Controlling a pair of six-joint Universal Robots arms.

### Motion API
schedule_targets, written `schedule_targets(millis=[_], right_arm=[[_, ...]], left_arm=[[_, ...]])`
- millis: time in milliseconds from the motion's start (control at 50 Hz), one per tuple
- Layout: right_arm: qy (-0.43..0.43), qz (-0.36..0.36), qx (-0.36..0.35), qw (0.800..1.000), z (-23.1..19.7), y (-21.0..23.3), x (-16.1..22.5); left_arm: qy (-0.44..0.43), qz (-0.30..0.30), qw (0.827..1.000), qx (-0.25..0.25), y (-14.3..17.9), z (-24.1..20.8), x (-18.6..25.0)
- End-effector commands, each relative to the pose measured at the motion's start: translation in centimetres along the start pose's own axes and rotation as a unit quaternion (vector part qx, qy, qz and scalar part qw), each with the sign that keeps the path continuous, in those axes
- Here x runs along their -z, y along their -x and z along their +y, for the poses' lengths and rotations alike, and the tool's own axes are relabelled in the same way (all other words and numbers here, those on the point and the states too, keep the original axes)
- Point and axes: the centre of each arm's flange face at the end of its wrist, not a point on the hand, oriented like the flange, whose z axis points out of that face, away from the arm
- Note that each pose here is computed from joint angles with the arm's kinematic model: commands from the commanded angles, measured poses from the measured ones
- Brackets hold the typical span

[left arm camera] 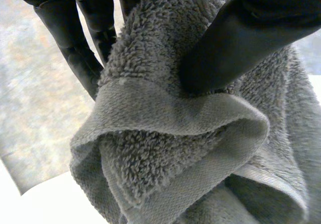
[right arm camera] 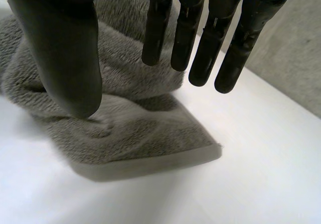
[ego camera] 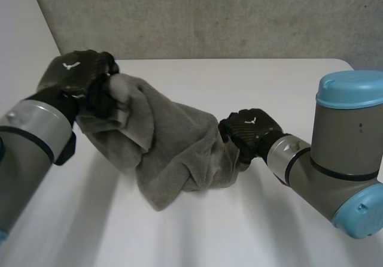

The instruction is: Fold the towel.

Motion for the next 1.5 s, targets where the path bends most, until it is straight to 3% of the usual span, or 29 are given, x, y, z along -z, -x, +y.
schedule_targets(millis=[20,140,220,580,840,1180,1240,1340,1460,1500], right_arm=[[0.027,-0.014,0.009,1.000,1.6,0.7,-0.8],[0.042,-0.030,0.023,0.998,2.6,1.9,-1.0],[0.043,-0.036,0.026,0.998,2.9,2.5,-1.0],[0.030,-0.027,0.036,0.999,5.5,3.6,-3.8],[0.025,0.010,0.036,0.999,6.0,2.7,-5.0],[0.009,0.017,0.028,0.999,5.7,2.3,-5.1],[-0.018,0.025,0.029,0.999,3.5,1.6,-4.2],[-0.062,0.097,0.023,0.993,-0.3,-3.9,-1.7],[-0.056,0.136,0.010,0.989,-1.1,-8.1,-0.5],[-0.032,0.172,0.000,0.985,-0.6,-12.4,0.0]], left_arm=[[0.092,-0.081,0.992,0.017,5.7,6.5,-6.4],[0.172,-0.102,0.980,0.022,7.5,12.0,-8.5],[0.189,-0.108,0.976,0.024,8.0,13.2,-8.5],[0.125,-0.106,0.986,0.014,7.1,9.6,-4.3],[0.043,-0.061,0.989,-0.125,4.3,9.2,-2.0],[0.095,0.011,0.986,-0.138,2.2,12.8,-4.1],[0.095,0.011,0.986,-0.137,2.3,12.9,-5.1],[0.095,0.013,0.986,-0.138,2.2,13.2,-6.4],[0.095,0.013,0.986,-0.137,2.2,13.8,-7.9],[0.098,0.014,0.986,-0.137,2.2,14.1,-8.0]])
